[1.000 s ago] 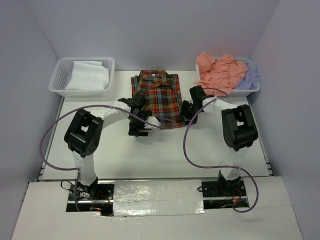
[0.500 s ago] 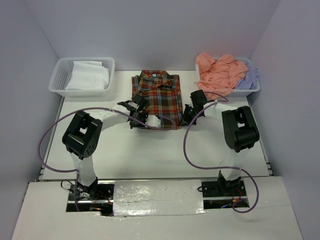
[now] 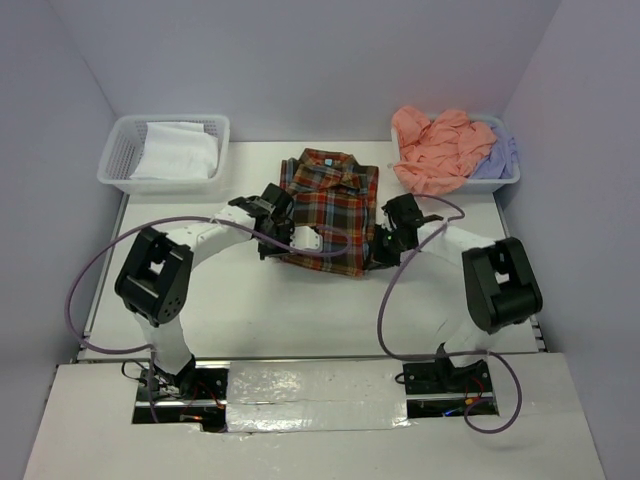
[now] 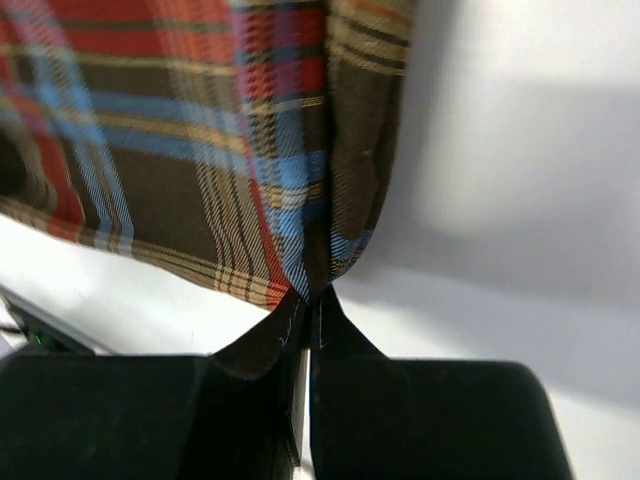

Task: Fold and stack the long sleeve shirts
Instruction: Fold the shirt

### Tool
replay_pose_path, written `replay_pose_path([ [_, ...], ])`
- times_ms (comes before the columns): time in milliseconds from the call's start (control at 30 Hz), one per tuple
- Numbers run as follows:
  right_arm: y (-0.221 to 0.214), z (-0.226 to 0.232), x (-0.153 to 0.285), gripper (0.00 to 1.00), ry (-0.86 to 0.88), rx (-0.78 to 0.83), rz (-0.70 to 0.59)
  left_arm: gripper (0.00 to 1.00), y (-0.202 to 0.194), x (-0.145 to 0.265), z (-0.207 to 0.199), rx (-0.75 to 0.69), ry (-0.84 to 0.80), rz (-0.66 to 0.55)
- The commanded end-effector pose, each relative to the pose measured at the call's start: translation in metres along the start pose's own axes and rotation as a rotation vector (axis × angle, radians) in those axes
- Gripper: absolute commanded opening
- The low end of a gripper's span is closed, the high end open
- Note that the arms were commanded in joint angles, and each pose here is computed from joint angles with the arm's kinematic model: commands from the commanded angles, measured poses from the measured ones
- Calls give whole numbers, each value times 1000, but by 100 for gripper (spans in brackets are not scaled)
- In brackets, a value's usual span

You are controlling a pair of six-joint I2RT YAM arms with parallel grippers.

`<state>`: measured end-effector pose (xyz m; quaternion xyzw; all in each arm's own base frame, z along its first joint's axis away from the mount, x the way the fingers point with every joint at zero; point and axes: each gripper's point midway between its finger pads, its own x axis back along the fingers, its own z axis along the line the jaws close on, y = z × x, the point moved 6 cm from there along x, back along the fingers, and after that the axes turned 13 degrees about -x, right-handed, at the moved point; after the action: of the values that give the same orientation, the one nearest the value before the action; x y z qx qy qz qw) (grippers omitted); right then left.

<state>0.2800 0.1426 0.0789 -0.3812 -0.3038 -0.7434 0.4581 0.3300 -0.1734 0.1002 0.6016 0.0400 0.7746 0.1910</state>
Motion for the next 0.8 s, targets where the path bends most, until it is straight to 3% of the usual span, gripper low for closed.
replay_pose_path([
  [0,-23,3,29,0,-8,90,-7,0,12,41,-20,26,-54,-55],
  [133,-60,-6,50,0,-43,138,30,0,16,62,-57,-2,-125,-42],
  [400,-130,7,113,0,74,233,66,0,34,112,-142,-114,-275,-63],
  [567,-144,13,138,0,107,243,109,0,52,137,-143,-63,-327,-158],
  [767,-93,47,152,0,87,221,46,0,48,139,-75,221,-278,-271],
])
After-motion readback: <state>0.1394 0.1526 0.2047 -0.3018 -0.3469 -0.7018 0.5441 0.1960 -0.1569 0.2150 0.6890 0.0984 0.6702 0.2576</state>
